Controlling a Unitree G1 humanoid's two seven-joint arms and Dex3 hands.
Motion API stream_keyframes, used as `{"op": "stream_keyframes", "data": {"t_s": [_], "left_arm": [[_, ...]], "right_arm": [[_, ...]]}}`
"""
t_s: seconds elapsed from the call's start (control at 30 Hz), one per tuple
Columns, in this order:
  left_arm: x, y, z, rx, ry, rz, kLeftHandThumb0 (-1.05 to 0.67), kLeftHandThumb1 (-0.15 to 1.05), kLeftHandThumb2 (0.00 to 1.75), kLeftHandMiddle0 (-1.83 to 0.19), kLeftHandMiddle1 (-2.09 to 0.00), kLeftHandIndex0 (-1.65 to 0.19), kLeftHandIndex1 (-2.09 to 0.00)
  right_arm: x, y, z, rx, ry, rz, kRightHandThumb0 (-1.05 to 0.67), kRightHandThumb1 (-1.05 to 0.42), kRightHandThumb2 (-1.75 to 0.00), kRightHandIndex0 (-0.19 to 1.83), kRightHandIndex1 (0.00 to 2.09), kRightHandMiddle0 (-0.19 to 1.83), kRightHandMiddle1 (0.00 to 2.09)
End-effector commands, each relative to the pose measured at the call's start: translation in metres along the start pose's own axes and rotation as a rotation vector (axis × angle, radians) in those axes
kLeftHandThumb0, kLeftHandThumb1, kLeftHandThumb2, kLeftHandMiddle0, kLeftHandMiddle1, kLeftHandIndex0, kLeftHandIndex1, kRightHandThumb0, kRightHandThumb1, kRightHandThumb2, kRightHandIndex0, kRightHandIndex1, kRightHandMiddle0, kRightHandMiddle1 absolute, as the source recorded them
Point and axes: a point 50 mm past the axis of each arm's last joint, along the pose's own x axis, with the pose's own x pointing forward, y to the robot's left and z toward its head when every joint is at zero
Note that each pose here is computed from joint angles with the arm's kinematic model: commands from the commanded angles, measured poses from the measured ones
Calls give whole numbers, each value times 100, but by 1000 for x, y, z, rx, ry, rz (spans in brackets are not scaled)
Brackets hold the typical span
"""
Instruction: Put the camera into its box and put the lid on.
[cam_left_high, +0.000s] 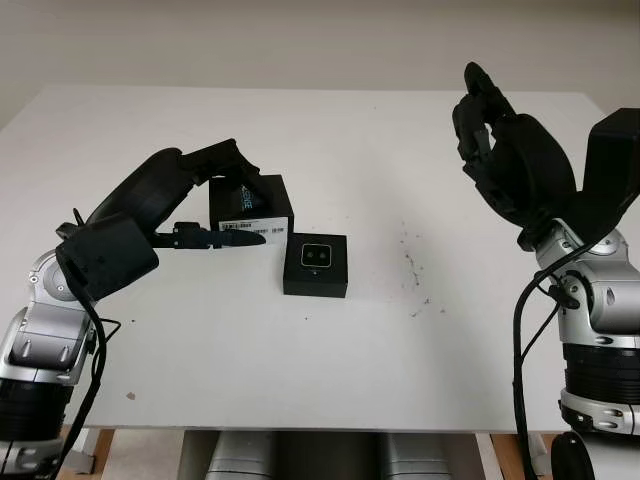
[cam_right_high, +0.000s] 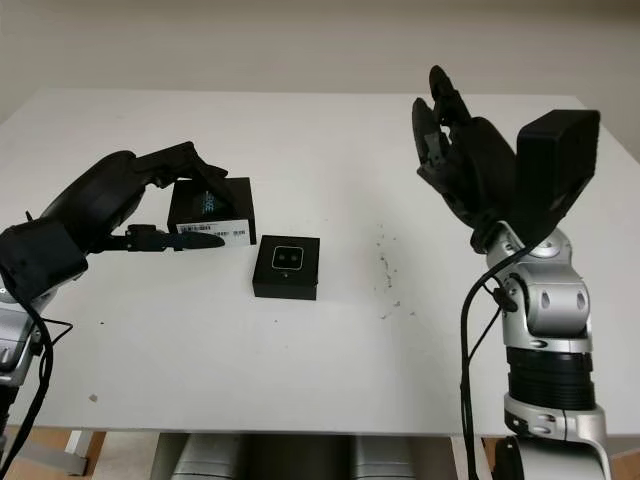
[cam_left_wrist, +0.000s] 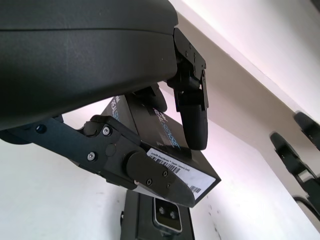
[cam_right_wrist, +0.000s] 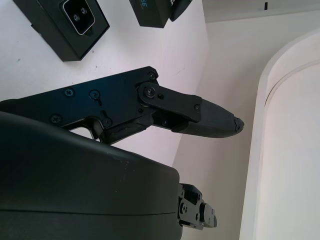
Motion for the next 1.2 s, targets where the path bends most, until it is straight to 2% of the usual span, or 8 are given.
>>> {"op": "stream_keyframes", "data": {"t_s": [0.0,0.13,0.27,0.6,0.9,1.17], "left_arm": [[10,-3,4,22,-52,-7,-15,100,5,-43,-137,-36,-133],[21,-16,1,8,-132,-7,-14,99,5,-44,-138,-39,-138],[30,-31,-4,-3,-170,3,-16,99,5,-43,-145,-38,-147],[42,-57,-12,-30,-188,36,-12,100,5,-41,-148,-36,-150],[49,-68,-16,-54,-184,12,-10,101,5,-45,-159,-37,-155],[48,-74,-21,-96,-165,-19,-15,99,5,-46,-158,-39,-153]], "right_arm": [[-1,2,1,2,-14,6,-71,-105,-69,-19,0,-19,1],[-1,1,-3,14,-8,5,-71,-105,-69,-19,0,-19,1],[-2,-1,-5,14,-1,-8,-70,-105,-69,-17,2,-17,3],[-3,-4,-3,-14,3,-10,-73,-105,-67,-16,4,-16,4],[-5,-6,-3,-15,4,-13,-72,-105,-67,-15,5,-15,5],[-5,-9,-2,-21,-2,-19,-73,-105,-65,-15,5,-15,5]]}}
